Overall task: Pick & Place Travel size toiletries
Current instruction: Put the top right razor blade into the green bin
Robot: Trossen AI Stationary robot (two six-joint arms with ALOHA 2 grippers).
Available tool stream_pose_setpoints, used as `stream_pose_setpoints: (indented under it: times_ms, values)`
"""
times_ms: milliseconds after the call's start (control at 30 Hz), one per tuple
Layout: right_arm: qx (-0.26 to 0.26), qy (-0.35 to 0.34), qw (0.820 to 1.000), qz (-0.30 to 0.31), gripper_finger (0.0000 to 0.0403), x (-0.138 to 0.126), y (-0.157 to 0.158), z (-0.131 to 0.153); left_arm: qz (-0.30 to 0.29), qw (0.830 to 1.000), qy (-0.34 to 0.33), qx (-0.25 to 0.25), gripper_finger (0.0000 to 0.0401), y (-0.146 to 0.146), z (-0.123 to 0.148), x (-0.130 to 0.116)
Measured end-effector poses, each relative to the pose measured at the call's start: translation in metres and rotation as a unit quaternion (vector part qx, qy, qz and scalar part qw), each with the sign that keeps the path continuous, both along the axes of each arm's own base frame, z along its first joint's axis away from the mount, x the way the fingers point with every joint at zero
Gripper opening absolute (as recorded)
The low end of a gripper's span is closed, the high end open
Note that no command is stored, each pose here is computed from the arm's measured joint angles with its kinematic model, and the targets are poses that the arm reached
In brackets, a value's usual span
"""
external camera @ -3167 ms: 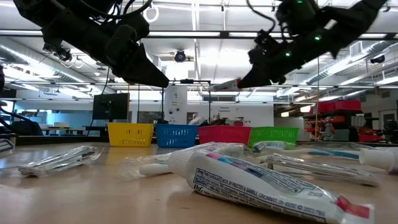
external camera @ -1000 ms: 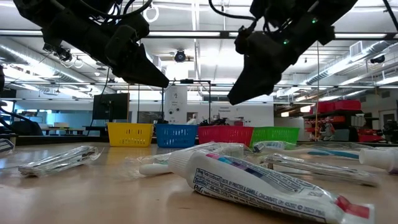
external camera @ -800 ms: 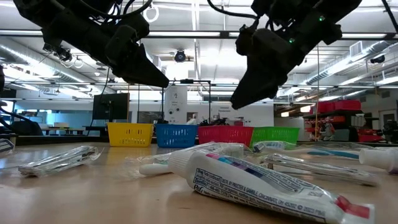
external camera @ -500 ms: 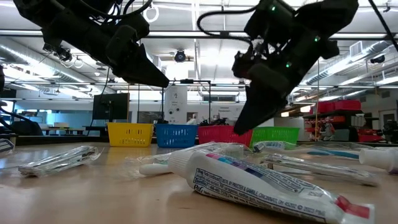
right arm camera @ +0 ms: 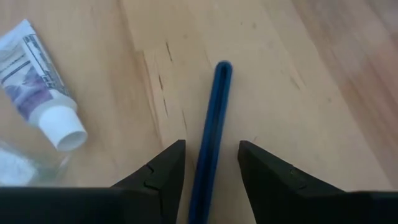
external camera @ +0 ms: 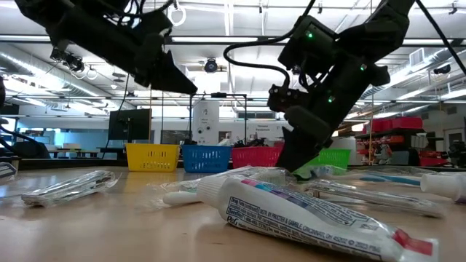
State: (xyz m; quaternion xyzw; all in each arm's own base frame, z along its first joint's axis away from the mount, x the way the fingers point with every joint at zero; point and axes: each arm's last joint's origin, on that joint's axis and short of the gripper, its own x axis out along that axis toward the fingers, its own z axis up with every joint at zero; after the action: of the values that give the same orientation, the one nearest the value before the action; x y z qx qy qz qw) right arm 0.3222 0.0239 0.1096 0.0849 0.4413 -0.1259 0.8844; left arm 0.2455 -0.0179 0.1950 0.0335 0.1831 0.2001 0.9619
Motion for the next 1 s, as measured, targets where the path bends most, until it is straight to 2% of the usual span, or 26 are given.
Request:
stream_pose_setpoints:
  times_ms: [100,200,433,667,800,1000]
  values:
    - [-0.004,0.0,1.0,-0.003,0.0151,0.0,0.0,0.0,-0.023,1.0,-0.002,-0.014,0.0142,0.0,0.008,-0.007]
    - [-0.007,0.001,1.0,-0.005,0.0125,0.0,-0.001,-0.001,-0.042,0.998,0.018,-0.034,0.0142,-0.001,0.013,-0.018]
    - [-0.011,-0.001,1.0,-0.008,0.0049,0.0,-0.001,-0.001,-0.029,0.995,0.069,-0.061,0.0142,0.002,0.011,-0.036]
    - [0.025,-0.025,0.999,-0.014,0.0031,0.002,-0.003,0.005,-0.023,0.995,0.072,-0.061,0.0142,0.002,0.01,-0.035]
    - [0.018,-0.066,0.997,-0.026,0.003,0.0,-0.009,0.03,-0.023,0.995,0.071,-0.061,0.0142,0.002,0.01,-0.035]
    - [-0.064,-0.108,0.988,-0.095,0.003,-0.019,-0.032,0.081,-0.021,0.995,0.069,-0.064,0.0142,0.002,0.01,-0.035]
